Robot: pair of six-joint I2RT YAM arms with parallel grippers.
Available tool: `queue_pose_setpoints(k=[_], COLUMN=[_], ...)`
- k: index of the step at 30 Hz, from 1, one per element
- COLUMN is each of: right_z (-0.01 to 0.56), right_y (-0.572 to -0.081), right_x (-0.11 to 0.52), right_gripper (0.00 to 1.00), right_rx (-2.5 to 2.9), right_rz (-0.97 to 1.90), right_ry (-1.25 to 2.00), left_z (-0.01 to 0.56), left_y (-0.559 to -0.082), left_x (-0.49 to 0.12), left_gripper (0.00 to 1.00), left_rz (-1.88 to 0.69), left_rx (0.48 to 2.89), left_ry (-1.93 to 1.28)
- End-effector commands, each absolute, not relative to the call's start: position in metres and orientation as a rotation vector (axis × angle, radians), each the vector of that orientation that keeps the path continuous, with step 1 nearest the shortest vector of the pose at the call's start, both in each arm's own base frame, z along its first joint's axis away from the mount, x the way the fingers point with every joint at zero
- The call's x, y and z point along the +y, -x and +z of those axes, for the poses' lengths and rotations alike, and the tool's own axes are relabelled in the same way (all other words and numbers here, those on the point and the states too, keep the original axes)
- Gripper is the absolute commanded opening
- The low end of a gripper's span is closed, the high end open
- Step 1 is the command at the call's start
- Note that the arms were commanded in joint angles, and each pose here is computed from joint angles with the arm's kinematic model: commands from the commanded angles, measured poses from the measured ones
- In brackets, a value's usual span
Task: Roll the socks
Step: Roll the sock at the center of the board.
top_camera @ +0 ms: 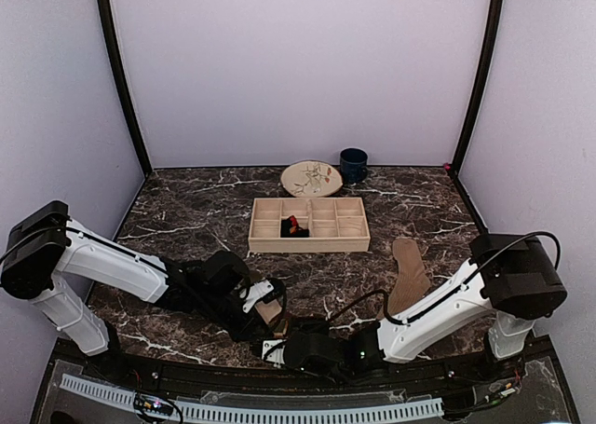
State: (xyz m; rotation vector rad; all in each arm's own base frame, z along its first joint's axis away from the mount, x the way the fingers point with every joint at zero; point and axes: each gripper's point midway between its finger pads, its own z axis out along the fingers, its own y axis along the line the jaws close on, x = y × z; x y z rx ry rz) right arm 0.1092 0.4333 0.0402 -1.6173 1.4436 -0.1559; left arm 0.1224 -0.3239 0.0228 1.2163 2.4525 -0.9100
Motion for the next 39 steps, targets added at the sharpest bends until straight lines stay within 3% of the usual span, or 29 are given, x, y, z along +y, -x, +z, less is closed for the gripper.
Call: queue_pose_setpoints(k=[1, 21, 39], right_z=[0.038, 0.020, -0.001], right_y=[-0.113, -0.121, -0.117], right_x=[0.441, 0.445, 0.441], right_gripper=[0.63, 0.49, 0.19], right_rx=[1.429, 1.424, 1.468], right_rz=[-0.112, -0.104, -0.106], right_ry=[1.645, 1.730, 1.809], left_z=[-0.007, -0.006, 0.000], left_y=[-0.102, -0.102, -0.113], left_x=[-0.293, -0.295, -0.293], left_gripper=[0.00, 0.00, 0.00], left_rz=[-0.820, -0.828, -0.776], left_rx=[2.612, 2.605, 2.595], left_ry=[-1.266, -1.278, -1.210])
